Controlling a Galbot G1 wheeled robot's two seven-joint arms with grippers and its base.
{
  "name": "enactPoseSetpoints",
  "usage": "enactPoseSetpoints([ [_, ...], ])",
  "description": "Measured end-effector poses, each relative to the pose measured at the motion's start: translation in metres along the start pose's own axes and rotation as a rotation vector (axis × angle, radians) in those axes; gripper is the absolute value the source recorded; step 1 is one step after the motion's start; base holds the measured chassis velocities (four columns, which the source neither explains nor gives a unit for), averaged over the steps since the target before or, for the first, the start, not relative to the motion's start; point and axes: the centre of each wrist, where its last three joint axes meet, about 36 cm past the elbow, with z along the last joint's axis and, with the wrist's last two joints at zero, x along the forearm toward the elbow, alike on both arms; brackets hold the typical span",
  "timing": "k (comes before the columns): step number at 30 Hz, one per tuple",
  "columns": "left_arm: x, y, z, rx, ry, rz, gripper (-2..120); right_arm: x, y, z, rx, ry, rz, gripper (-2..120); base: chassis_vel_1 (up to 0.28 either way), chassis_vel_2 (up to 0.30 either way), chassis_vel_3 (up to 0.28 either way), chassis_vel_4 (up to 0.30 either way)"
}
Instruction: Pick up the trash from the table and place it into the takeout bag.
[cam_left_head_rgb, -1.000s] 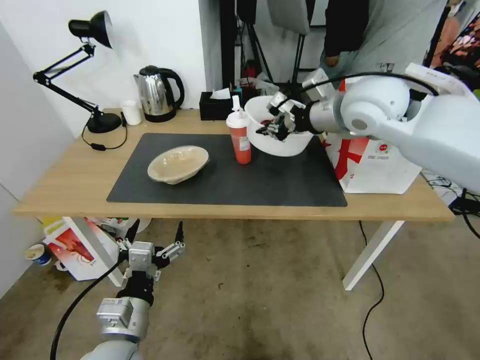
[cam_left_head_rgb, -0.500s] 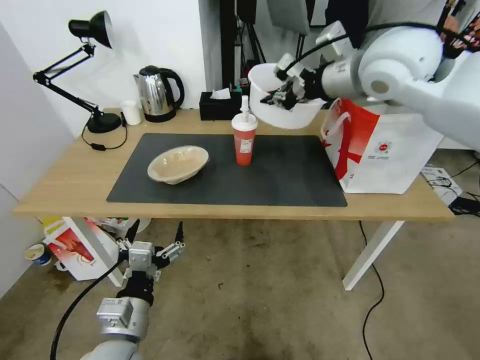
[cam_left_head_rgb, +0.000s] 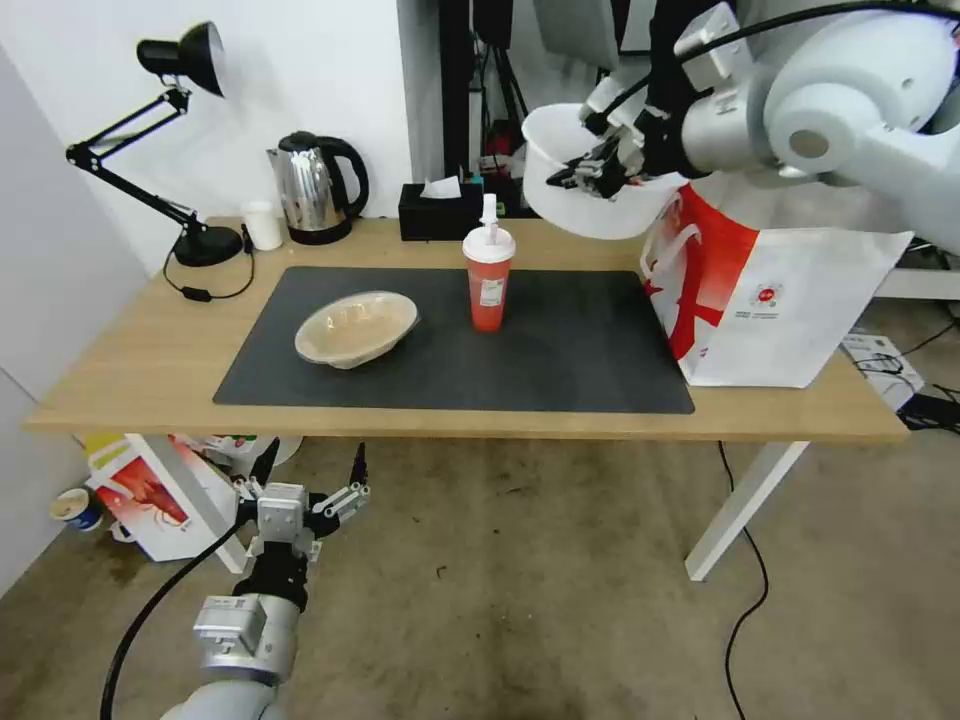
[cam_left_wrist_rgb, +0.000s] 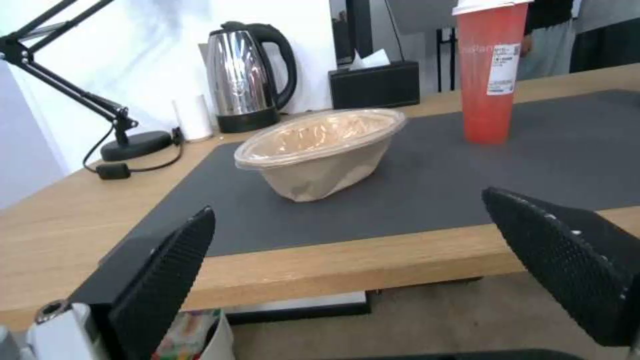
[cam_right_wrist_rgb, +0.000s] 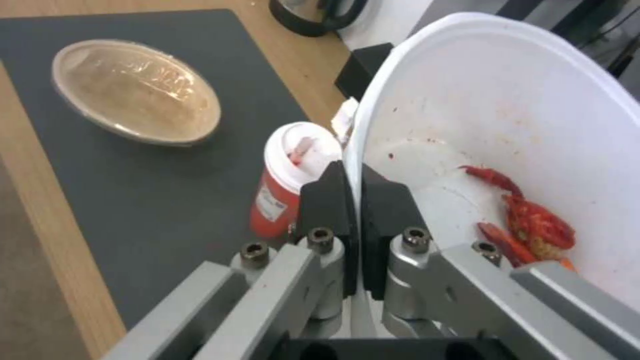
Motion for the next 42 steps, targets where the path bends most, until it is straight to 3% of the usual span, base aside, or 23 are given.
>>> enactPoseSetpoints([
  [21,0.000,0.000,0.000,0.000,0.000,0.000,100,0.038,-0.035,-0.015,0.009,-0.019,0.086,0,0.000,0.000,0.000,0.000],
  [42,0.000,0.000,0.000,0.000,0.000,0.000,100,0.066,-0.063,0.034,-0.064,0.003,0.164,0,0.000,0.000,0.000,0.000],
])
